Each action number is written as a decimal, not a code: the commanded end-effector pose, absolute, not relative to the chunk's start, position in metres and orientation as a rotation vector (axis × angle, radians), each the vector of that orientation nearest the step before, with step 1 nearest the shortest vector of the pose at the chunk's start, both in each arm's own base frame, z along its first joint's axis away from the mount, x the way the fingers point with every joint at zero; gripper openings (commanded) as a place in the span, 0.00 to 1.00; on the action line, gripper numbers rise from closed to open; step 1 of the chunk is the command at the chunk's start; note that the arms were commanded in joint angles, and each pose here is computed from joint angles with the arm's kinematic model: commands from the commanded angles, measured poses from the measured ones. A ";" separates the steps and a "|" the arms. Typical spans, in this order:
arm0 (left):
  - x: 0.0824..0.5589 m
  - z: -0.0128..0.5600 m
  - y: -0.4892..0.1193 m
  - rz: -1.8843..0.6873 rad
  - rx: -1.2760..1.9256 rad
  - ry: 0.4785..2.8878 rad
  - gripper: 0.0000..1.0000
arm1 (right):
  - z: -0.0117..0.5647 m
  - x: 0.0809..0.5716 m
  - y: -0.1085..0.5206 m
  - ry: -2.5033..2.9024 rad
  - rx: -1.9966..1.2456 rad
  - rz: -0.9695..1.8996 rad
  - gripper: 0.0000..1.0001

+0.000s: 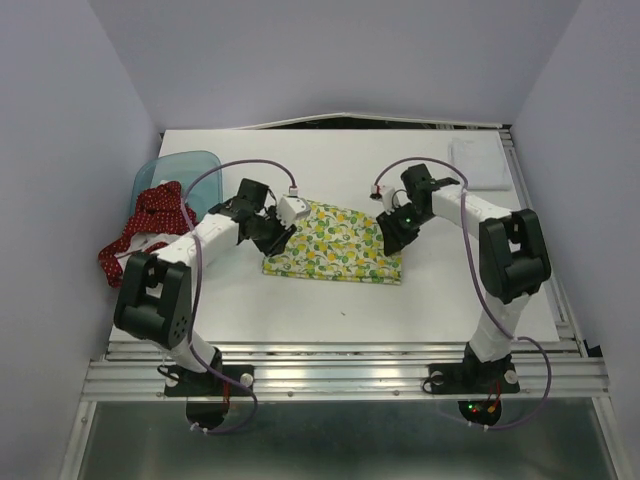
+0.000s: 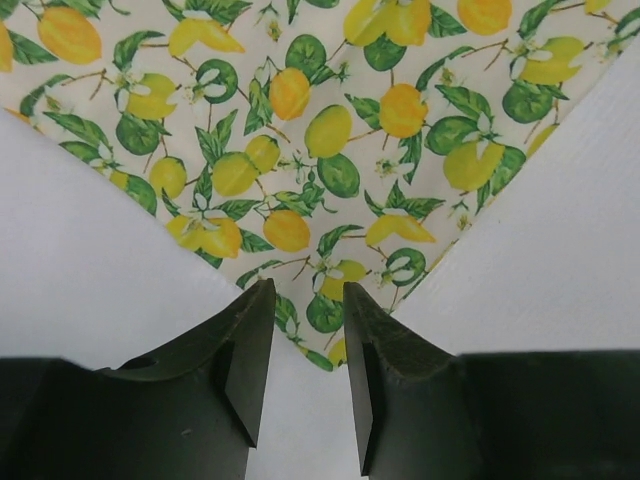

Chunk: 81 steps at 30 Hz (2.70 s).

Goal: Fold and stack the skirts
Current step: Fold the skirt

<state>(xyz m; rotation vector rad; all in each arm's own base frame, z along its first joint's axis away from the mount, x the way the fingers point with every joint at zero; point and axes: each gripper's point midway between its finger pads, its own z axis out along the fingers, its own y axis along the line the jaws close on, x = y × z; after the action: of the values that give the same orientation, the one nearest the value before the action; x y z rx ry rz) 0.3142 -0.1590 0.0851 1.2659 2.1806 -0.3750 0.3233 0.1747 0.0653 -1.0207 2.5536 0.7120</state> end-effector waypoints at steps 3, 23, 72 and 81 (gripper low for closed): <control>0.328 0.056 -0.169 -0.445 1.005 2.369 0.38 | 0.041 0.353 0.162 2.575 -0.979 0.548 0.38; 0.481 0.079 -0.221 -0.382 0.926 2.291 0.39 | 0.087 0.219 0.281 2.564 -1.135 1.150 0.45; 0.367 0.113 -0.249 -1.163 0.850 2.170 0.29 | 0.164 0.277 0.301 2.325 -0.715 1.642 0.41; 0.389 0.152 -0.275 -1.362 0.590 2.001 0.38 | 0.160 0.373 0.278 2.252 -0.571 1.521 0.40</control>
<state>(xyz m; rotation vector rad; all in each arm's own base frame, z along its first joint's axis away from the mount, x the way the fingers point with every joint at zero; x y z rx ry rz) 0.3707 -0.2606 0.1226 0.6754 2.1324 -1.2719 0.3382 0.2969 0.1903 -0.6930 2.2046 1.5339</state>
